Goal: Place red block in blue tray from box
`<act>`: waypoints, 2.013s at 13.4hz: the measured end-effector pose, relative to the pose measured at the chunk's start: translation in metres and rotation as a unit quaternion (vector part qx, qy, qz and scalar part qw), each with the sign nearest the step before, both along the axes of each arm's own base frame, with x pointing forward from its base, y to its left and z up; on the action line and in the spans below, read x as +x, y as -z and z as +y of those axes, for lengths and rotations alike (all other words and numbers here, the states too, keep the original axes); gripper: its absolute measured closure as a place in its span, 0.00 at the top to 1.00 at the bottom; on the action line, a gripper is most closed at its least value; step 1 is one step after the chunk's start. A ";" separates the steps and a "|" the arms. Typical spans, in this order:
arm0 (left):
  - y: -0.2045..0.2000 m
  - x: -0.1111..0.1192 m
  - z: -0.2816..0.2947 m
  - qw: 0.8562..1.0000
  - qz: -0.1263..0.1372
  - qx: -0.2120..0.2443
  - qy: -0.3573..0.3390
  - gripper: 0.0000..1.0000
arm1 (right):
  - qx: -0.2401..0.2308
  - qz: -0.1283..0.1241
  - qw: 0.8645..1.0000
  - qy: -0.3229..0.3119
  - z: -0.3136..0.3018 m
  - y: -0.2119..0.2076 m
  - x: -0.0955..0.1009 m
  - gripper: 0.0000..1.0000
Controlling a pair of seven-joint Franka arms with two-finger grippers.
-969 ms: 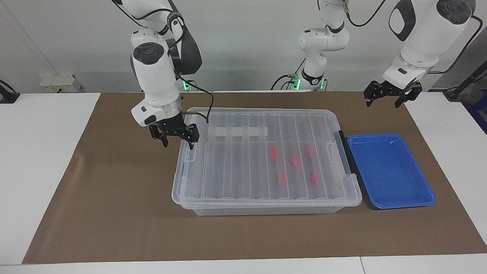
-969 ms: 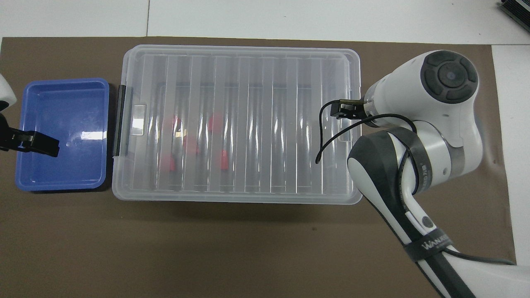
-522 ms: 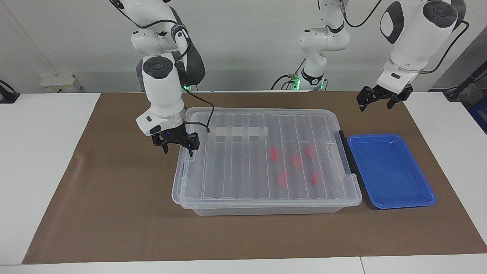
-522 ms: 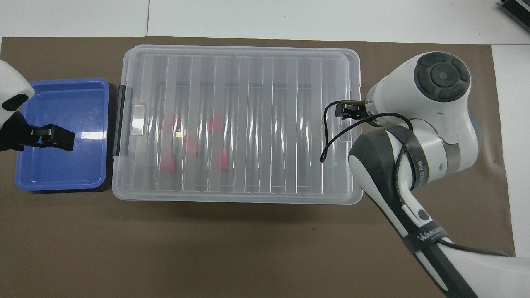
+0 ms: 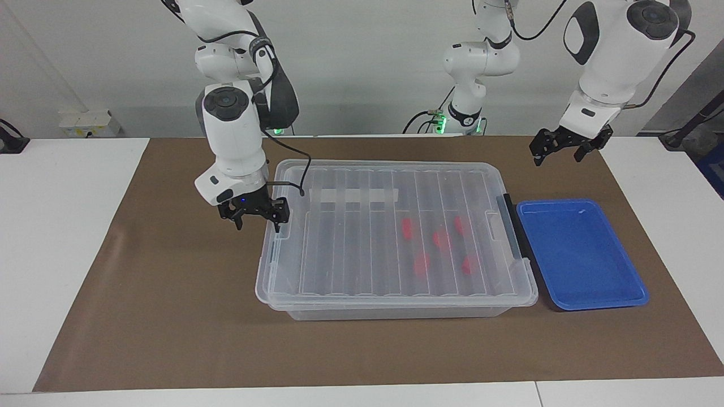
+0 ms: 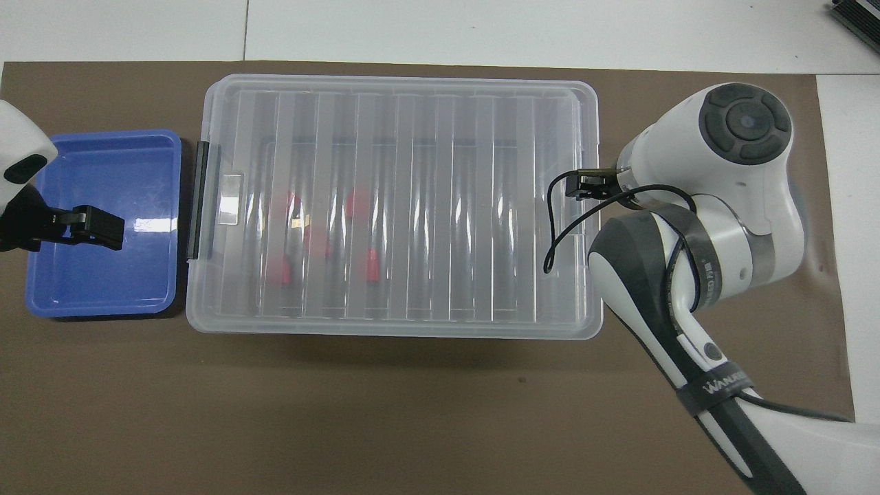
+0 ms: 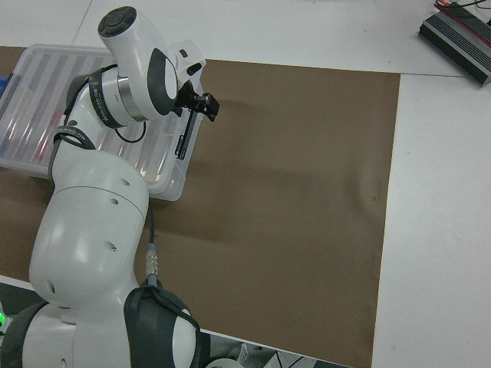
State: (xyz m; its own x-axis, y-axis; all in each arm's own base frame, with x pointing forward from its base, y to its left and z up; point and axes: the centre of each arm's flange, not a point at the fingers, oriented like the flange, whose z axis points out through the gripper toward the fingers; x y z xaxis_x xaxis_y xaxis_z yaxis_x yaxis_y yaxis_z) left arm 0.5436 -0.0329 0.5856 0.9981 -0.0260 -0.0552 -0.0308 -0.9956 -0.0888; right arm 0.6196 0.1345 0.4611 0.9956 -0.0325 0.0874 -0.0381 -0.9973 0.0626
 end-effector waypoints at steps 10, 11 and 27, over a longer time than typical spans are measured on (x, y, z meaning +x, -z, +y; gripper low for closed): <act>0.003 0.000 -0.019 1.000 -0.013 0.000 -0.022 1.00 | -0.012 0.012 0.997 -0.079 -0.089 0.000 0.012 0.93; 0.004 -0.001 -0.024 1.000 -0.016 0.000 -0.025 1.00 | -0.013 0.013 0.996 -0.084 -0.100 0.000 0.013 0.93; 0.119 0.037 -0.199 0.981 -0.082 -0.030 -0.171 1.00 | -0.020 0.022 0.993 -0.118 -0.199 -0.004 0.009 0.95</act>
